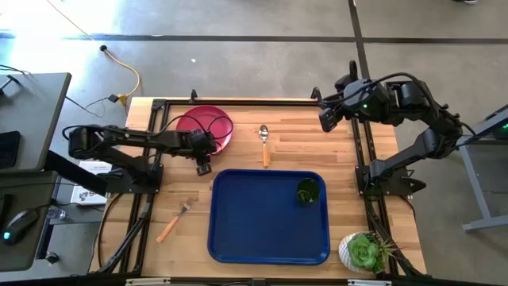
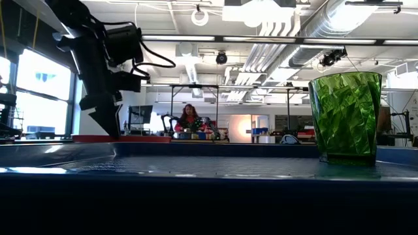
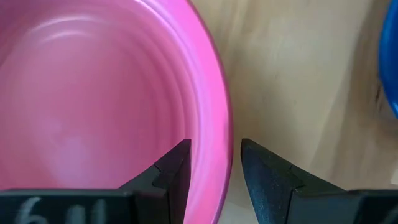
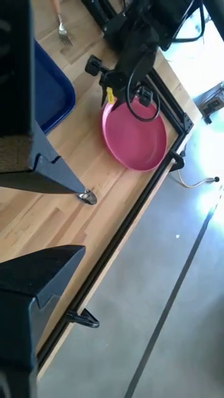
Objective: Pick and place plate/cup/fork/spoon on tray
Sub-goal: Put the pink plate on the blue tray
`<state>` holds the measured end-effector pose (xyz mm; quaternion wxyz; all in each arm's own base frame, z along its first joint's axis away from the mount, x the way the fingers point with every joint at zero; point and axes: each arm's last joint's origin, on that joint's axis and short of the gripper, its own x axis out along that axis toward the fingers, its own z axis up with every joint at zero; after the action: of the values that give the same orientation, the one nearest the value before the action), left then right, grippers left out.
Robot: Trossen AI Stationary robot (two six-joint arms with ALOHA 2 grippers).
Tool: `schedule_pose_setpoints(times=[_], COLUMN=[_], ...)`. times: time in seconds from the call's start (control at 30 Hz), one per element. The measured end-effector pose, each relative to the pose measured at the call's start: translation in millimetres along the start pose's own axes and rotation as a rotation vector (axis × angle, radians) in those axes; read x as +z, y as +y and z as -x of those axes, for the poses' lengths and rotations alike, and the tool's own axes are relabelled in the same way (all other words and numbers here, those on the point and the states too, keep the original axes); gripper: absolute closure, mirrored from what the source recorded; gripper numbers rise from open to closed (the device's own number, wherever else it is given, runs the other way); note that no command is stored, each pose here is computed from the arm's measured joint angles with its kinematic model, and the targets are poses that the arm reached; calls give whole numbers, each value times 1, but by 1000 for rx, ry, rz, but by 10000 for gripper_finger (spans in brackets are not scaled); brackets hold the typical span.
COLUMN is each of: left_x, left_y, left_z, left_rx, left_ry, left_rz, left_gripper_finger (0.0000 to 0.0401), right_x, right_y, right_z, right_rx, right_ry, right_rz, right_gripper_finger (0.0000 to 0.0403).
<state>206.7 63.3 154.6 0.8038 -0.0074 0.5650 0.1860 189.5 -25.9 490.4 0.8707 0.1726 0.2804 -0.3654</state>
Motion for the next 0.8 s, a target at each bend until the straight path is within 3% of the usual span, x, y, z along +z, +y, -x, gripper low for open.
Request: schedule_pose_setpoints(times=[0.33,0.67,0.8], left_x=[-1,0,0], left_y=[1,1,1], left_z=[-11,-11,-11], left_rx=[5,13,17], left_ry=[44,40,41], left_rz=[29,28,11], left_gripper_finger=[276,388,391], right_x=[0,0,0], right_y=[1,0,0], right_z=[0,0,0], right_rx=[24,17,12], right_ry=[16,11,7], right_rz=[26,15,5], right_gripper_finger=[267,267,267])
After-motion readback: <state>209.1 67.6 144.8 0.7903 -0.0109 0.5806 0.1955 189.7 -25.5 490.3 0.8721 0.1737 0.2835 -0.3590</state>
